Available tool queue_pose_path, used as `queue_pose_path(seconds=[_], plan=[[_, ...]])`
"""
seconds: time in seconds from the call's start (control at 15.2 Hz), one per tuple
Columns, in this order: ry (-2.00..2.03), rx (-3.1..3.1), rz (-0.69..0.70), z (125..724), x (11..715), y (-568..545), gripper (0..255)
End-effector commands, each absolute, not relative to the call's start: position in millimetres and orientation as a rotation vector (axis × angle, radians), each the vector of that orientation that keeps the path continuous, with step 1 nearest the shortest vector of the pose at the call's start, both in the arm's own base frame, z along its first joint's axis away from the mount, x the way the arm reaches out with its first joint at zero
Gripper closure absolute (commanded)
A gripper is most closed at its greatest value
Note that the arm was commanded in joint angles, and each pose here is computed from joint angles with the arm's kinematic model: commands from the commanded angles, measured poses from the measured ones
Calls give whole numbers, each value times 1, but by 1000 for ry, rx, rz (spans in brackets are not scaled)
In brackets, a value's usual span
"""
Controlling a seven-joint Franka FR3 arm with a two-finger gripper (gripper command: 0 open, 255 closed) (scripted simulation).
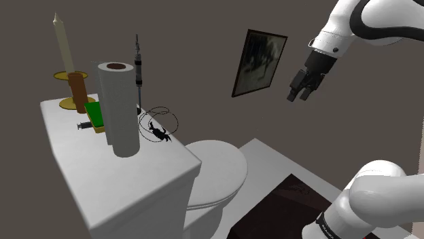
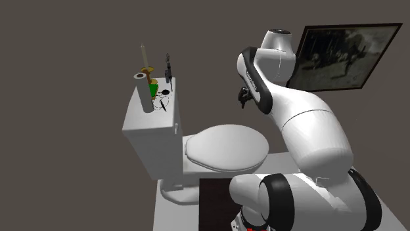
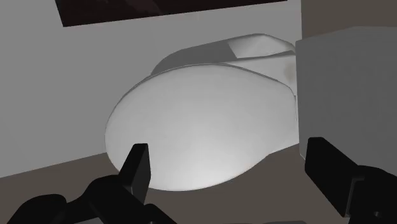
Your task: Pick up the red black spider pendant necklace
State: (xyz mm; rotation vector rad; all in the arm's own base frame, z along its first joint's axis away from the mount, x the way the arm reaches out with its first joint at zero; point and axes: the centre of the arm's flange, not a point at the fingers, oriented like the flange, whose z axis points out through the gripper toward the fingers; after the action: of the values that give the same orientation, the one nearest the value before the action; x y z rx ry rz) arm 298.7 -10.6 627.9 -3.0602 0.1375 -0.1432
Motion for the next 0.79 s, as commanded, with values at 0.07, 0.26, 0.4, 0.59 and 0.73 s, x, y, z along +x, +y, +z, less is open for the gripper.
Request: queue_pose_path(seconds=[0.07,0.26,0.4,0.59,0.73], plan=[[116,-3057,-138,627,306,0,0],[53,-3048,-123,625,328,32,0],[11,-3041,-112,624,342,54,0],[-51,-3030,-97,622,361,87,0],[-92,-3021,-87,621,373,110,0]])
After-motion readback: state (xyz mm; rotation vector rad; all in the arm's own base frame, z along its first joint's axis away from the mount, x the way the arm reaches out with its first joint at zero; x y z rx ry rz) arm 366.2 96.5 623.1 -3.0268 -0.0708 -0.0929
